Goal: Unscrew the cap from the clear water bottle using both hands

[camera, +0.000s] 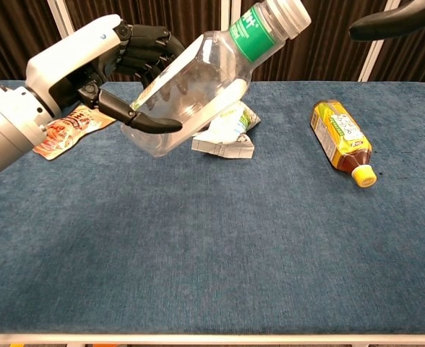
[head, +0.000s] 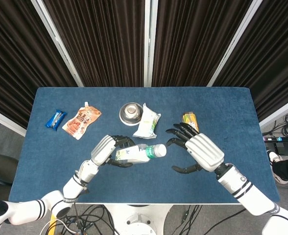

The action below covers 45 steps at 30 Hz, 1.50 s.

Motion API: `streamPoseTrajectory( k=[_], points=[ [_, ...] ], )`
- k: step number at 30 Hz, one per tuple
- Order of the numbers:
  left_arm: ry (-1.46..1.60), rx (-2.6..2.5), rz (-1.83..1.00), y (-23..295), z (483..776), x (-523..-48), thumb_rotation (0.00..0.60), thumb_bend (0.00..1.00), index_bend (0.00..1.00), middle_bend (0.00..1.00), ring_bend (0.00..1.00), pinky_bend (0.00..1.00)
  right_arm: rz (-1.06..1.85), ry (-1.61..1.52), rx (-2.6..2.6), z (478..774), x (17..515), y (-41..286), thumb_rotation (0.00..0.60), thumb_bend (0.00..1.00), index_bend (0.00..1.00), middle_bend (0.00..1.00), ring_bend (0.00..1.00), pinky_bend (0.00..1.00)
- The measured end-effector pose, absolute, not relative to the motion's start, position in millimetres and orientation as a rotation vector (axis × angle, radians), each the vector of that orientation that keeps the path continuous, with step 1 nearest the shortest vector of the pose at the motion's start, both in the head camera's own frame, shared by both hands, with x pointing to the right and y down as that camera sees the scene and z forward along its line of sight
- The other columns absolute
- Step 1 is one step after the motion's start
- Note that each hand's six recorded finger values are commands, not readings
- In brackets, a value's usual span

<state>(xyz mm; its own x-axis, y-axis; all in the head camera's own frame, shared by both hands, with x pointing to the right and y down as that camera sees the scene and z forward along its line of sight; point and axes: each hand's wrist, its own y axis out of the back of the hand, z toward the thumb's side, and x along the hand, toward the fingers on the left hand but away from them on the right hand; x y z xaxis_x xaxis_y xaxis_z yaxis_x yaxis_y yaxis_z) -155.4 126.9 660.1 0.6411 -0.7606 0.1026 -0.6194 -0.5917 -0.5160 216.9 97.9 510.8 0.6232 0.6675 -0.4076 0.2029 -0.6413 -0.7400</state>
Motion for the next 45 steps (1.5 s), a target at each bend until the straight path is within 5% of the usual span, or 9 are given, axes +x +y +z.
streamPoseTrajectory(
  k=[45],
  points=[
    [1.031,-2.44,-0.449,129.8,661.8,-145.9,0.6,0.32,0.61,0.58,0.51,0.6,0.822,-0.652,-2.177,505.1,199.2,104.5,0.471,0.14,0.32,0.12,0.0,0.0]
  ],
)
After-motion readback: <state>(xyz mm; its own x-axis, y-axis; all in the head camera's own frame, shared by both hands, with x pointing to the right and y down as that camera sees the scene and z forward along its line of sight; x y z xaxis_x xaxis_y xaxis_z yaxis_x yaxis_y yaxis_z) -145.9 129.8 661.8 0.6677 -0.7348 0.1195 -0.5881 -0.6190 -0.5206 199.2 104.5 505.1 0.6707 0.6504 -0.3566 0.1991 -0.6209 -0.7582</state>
